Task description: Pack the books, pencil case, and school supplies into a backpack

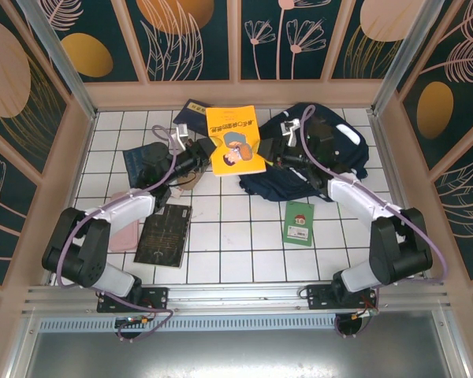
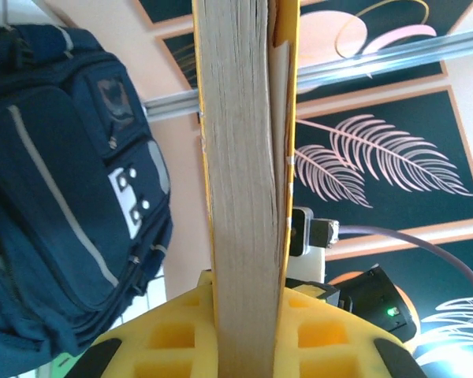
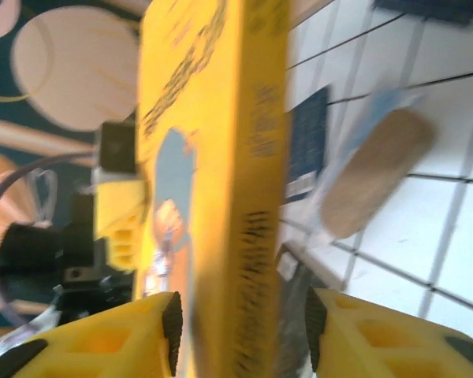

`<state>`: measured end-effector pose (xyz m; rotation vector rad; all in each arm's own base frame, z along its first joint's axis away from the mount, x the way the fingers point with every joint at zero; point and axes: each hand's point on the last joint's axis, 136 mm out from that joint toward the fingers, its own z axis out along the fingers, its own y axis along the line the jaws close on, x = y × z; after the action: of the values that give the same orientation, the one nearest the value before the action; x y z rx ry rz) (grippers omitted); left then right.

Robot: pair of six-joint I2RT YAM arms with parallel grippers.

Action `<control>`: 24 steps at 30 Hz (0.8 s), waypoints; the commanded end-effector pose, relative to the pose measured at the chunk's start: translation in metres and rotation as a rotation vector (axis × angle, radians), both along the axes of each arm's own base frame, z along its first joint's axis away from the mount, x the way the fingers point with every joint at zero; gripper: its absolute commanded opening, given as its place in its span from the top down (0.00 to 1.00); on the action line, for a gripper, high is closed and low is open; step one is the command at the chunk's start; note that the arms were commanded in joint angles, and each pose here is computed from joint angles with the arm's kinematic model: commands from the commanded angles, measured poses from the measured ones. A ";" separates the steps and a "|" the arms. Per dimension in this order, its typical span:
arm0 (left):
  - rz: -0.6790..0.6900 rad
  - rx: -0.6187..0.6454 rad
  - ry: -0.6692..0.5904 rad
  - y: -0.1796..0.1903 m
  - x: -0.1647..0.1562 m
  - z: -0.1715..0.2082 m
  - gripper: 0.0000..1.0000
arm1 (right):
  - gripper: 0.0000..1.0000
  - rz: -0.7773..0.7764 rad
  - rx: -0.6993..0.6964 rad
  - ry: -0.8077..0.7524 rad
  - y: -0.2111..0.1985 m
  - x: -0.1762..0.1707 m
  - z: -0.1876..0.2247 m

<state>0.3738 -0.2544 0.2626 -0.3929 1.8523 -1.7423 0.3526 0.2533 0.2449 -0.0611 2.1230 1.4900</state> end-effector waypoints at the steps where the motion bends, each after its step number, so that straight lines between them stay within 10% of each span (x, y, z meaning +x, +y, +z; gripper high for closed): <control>1: 0.050 0.027 -0.115 0.016 -0.003 0.031 1.00 | 0.48 -0.171 -0.294 -0.087 -0.037 0.019 -0.026; 13: 0.138 0.228 -0.070 0.043 -0.014 0.002 1.00 | 0.49 -0.280 -0.926 -0.119 -0.073 0.055 -0.123; 24: 0.142 0.218 -0.043 0.049 -0.029 -0.009 1.00 | 0.44 -0.307 -1.196 -0.117 -0.077 0.069 -0.168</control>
<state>0.3470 -0.2085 0.2152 -0.4748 2.0375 -1.4011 0.4150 0.1948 0.0749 -0.2419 2.4748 0.0744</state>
